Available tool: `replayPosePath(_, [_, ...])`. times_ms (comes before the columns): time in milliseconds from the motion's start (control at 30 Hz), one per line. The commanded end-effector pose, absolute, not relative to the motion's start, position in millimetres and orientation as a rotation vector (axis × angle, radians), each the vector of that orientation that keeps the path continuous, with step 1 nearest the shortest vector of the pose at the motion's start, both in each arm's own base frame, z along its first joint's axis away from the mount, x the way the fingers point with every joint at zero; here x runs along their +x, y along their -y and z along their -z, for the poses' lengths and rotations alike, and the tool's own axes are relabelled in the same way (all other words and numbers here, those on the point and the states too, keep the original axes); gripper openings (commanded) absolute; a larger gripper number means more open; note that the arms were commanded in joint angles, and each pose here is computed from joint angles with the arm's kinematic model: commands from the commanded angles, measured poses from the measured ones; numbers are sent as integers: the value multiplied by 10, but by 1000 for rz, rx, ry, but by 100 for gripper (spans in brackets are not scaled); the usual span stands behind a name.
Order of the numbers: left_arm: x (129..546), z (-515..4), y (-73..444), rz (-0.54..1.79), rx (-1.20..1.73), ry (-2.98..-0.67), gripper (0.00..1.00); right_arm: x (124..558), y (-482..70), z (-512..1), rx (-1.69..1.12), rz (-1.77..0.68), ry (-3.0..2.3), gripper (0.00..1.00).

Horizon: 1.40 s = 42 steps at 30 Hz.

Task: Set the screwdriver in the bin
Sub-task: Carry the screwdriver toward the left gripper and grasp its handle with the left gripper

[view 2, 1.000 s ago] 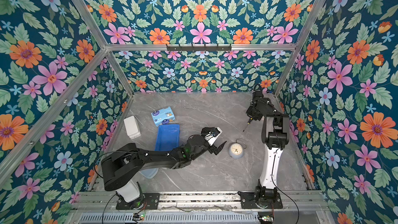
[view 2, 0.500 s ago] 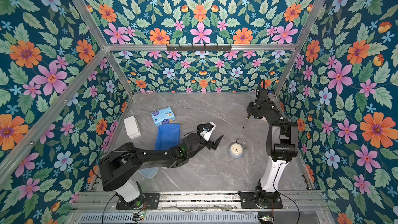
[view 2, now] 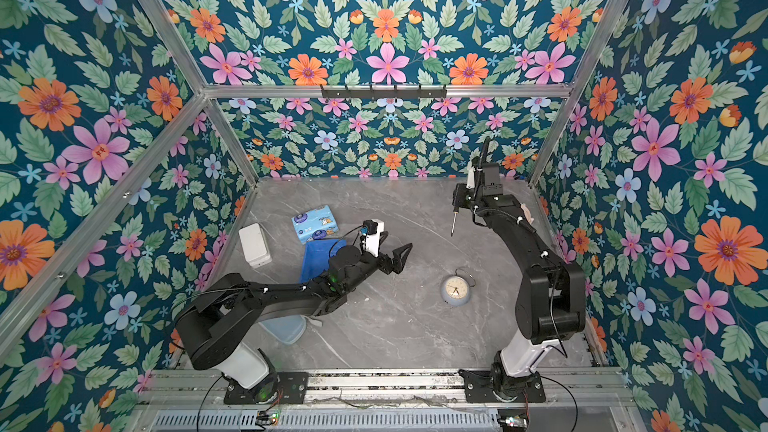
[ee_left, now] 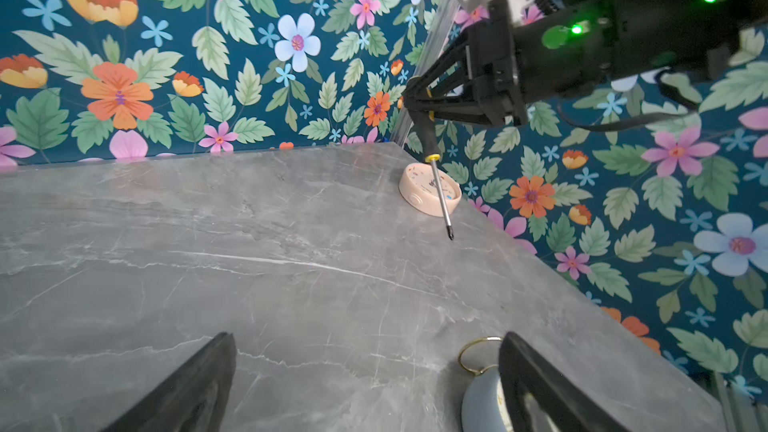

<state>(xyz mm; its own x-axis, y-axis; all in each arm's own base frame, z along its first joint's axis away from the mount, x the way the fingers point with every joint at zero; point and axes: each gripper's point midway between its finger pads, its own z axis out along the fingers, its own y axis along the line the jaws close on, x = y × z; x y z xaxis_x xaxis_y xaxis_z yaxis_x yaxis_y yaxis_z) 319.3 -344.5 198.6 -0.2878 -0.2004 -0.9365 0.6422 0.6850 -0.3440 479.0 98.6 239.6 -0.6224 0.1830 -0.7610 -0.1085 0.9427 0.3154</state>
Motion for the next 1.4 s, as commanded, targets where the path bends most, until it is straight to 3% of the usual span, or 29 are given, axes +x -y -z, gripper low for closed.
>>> replayPosePath(0, [3175, -2248, 3392, 1004, 295, -1590, 99, 4728, -1305, -2715, -135, -465, -2099, 0])
replayPosePath(400, [3122, -2506, 3384, 1145, 340, -1517, 98, 4040, -2489, -3016, -678, -613, -1873, 0])
replayPosePath(567, [3087, -2553, 3426, 1182, 360, -1498, 94, 3849, -2755, -3055, -766, -670, -1832, 0])
replayPosePath(900, [3056, -2614, 3436, 1219, 365, -1467, 61, 3567, -3003, -3156, -864, -775, -1735, 0])
replayPosePath(1367, [3080, -2623, 3465, 1246, 354, -1467, 31, 3497, -3046, -3227, -876, -811, -1662, 0])
